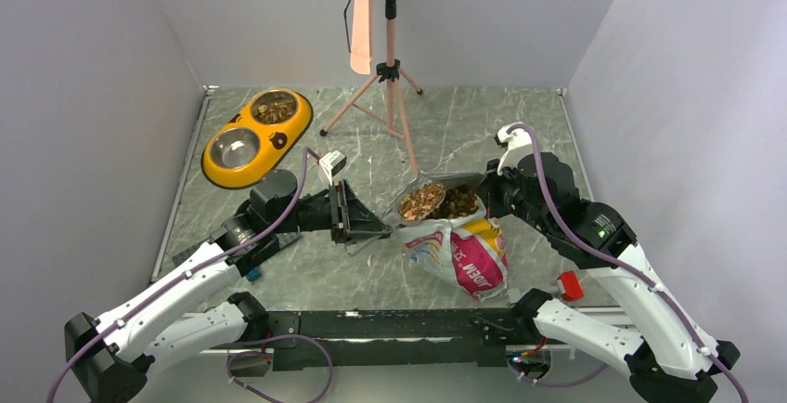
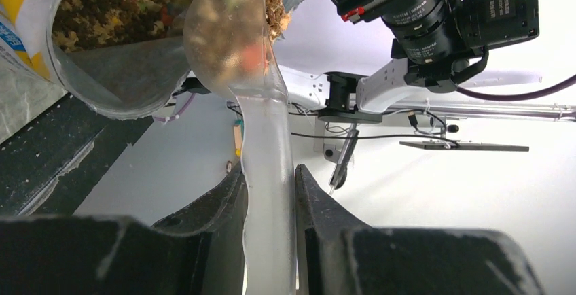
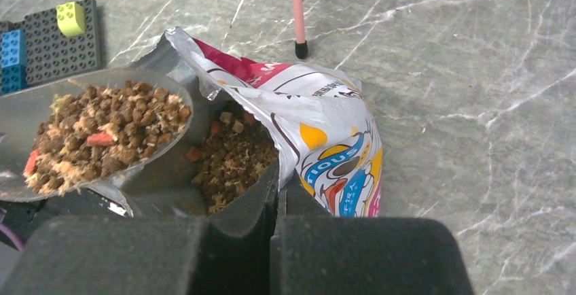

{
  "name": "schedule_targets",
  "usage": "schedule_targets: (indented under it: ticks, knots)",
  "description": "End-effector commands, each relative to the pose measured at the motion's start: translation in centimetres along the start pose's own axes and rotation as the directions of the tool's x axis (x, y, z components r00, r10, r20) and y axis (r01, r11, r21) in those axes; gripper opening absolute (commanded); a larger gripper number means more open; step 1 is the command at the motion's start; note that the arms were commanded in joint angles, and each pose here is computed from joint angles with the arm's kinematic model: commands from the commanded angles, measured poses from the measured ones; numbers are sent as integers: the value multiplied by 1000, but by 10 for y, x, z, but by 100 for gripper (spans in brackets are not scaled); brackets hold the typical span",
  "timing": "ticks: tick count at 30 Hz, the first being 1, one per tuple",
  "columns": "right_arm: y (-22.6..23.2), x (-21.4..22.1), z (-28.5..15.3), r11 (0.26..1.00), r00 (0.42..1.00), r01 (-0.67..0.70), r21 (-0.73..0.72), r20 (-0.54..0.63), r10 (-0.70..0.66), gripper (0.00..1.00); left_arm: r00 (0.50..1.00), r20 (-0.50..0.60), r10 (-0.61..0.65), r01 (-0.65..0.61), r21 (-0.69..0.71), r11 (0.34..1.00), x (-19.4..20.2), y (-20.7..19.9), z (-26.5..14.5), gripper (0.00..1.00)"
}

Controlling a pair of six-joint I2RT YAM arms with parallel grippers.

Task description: Serve the pet food

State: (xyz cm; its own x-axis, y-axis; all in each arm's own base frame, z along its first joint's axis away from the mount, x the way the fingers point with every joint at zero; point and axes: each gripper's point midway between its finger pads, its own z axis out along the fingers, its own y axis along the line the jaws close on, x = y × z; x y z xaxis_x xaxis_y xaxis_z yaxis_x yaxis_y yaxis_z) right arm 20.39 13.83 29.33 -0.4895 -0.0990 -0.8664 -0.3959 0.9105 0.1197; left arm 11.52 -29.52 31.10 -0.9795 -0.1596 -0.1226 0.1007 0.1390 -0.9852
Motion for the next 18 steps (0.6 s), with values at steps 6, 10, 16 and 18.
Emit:
schedule_targets:
  ticks: [6, 10, 16, 18]
  knots:
    - [-23, -43, -19, 983, 978, -133, 130, 176, 109, 0, 992, -28, 125, -120, 125, 985, 7, -42, -11, 0]
    - [-30, -40, -19, 972, 978, -158, 176, 164, 129, 0, 991, -17, 136, -132, 129, 983, 8, -44, -14, 0]
    - [-33, -36, -18, 965, 979, -174, 197, 144, 147, 0, 989, -4, 145, -143, 142, 980, 7, -48, -16, 0]
    - [-36, -35, -20, 959, 978, -183, 217, 143, 154, 0, 989, 0, 150, -148, 143, 979, 7, -50, -17, 0]
